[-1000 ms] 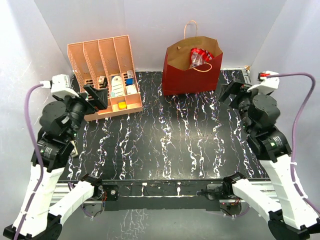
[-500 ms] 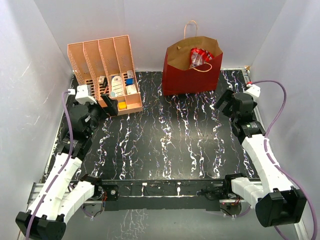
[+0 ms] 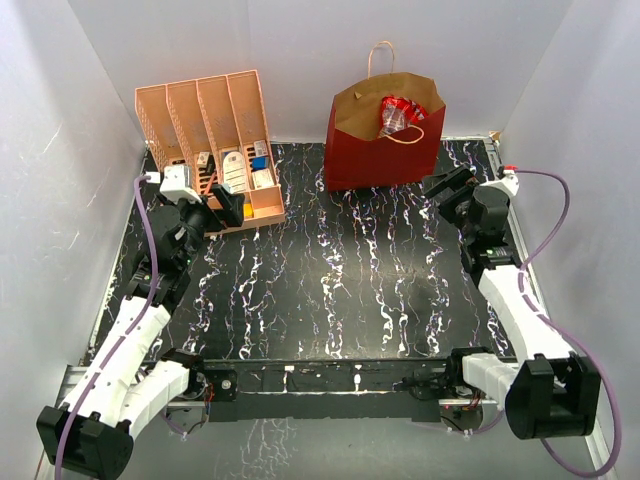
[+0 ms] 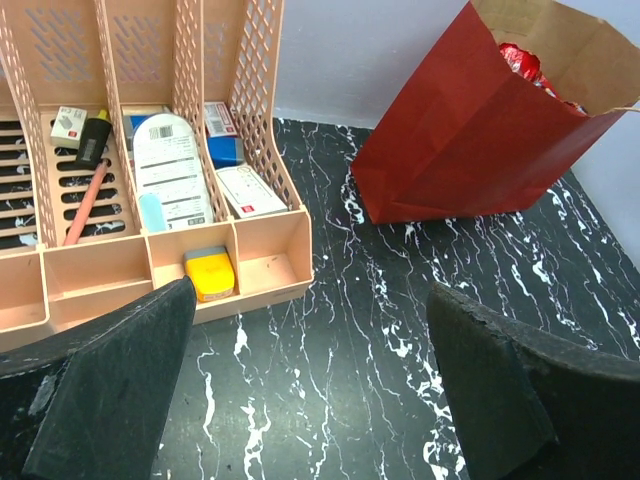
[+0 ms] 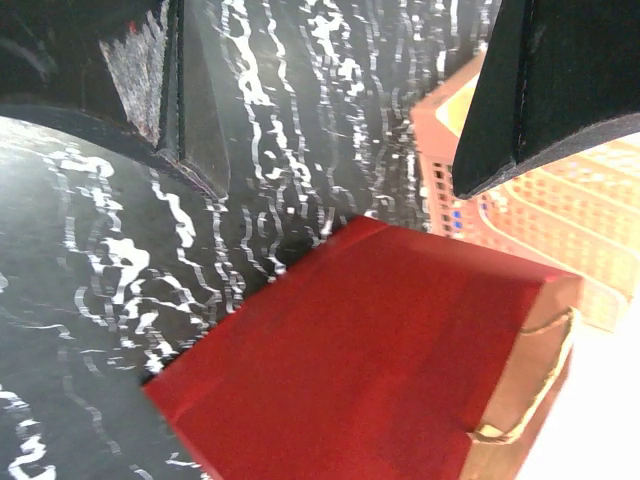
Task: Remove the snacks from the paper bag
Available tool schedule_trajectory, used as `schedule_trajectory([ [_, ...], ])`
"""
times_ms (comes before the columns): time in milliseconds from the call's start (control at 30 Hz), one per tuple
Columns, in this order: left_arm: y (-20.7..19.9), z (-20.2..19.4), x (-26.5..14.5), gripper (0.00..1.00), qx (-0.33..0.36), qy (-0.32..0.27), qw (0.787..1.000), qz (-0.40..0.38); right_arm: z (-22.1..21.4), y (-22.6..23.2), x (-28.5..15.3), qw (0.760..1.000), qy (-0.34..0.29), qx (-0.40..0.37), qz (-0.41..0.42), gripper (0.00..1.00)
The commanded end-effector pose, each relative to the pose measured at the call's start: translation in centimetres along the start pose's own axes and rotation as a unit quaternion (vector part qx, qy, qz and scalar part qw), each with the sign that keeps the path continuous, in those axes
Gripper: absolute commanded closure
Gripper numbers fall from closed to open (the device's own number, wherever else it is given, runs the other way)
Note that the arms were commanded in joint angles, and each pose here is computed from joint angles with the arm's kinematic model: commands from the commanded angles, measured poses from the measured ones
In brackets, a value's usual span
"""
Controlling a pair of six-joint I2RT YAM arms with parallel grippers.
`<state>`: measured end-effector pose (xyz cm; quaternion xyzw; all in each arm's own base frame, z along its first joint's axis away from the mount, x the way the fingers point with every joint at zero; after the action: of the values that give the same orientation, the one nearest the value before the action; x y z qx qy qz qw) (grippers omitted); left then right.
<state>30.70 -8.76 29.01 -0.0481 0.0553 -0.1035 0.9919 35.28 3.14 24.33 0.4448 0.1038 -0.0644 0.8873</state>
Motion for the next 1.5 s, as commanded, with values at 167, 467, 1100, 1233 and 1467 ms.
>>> schedule_trajectory([
  [167, -0.6, 2.3, 0.3, 0.02, 0.016, -0.039, 0.999, -0.019, 4.1, 9.8, 3.3, 0.975, -0.027, 0.136, 0.172, 0.02],
  [467, -1.0, 2.7, 0.4, 0.02, 0.019, -0.043, 0.998, -0.032, 4.3, 15.6, 7.0, 0.924, 0.053, 0.256, 0.279, 0.02],
  [1100, -0.8, 1.2, 1.7, 0.02, 0.016, -0.003, 1.000, -0.025, -0.4, 14.6, 9.5, 0.924, 0.139, 0.290, 0.207, 0.93],
  [1233, -0.5, 0.9, 1.7, 0.02, 0.015, 0.002, 1.000, -0.014, -1.3, 14.3, 7.7, 0.926, 0.160, 0.279, 0.197, 0.93],
  [1467, -0.6, 0.2, 2.1, 0.01, 0.015, 0.015, 1.000, -0.018, -4.1, 16.7, 2.7, 0.929, 0.197, 0.235, 0.206, 0.93],
])
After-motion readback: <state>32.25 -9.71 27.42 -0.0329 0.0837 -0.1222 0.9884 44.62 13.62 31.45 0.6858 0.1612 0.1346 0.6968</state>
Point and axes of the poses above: each gripper's point midway between its finger pads, its own x axis out along the fingers, its own y axis along the line the jaws close on, z = x × y, the point moved 2 cm from there along -x, back along the fingers, and after that the axes turned 11 degrees about x, right-handed, at the moved point
